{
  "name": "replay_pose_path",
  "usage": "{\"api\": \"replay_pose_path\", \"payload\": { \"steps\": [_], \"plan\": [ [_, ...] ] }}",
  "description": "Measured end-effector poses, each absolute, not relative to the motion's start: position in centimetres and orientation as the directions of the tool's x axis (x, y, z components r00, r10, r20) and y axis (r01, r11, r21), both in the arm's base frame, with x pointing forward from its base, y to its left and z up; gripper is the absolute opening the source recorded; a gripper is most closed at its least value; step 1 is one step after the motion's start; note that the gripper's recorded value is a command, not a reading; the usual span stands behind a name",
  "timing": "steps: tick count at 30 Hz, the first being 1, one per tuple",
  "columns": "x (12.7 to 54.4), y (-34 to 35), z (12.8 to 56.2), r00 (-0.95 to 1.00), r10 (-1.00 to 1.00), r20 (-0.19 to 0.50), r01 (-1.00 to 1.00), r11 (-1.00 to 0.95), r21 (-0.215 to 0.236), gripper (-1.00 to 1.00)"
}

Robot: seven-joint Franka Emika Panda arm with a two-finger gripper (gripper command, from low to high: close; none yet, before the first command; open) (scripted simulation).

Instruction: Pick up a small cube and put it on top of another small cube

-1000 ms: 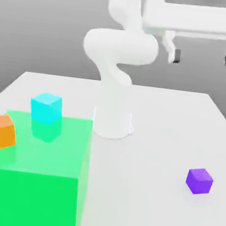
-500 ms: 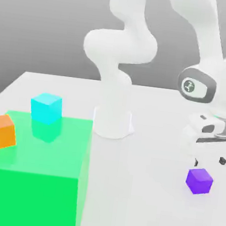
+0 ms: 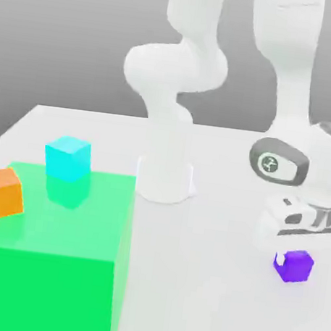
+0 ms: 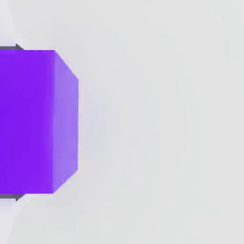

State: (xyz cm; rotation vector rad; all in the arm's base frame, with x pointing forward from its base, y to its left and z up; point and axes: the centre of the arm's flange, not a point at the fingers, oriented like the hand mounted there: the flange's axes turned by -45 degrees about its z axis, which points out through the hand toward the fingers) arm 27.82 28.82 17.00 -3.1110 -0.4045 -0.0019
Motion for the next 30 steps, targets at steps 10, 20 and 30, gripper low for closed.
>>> {"api": "replay_pose_path", "payload": {
  "steps": [10,20,30],
  "plan": [
    [39.4,14.5,29.1,1.0,0.004,0.023,0.003,-0.998,0.065,-1.0],
    [38.7,-9.6,43.6,0.941,-0.337,0.008,-0.337,-0.941,0.031,-1.0],
    [34.8,-15.8,41.6,0.905,-0.425,0.0,-0.425,-0.905,-0.005,1.0]
  ]
}}
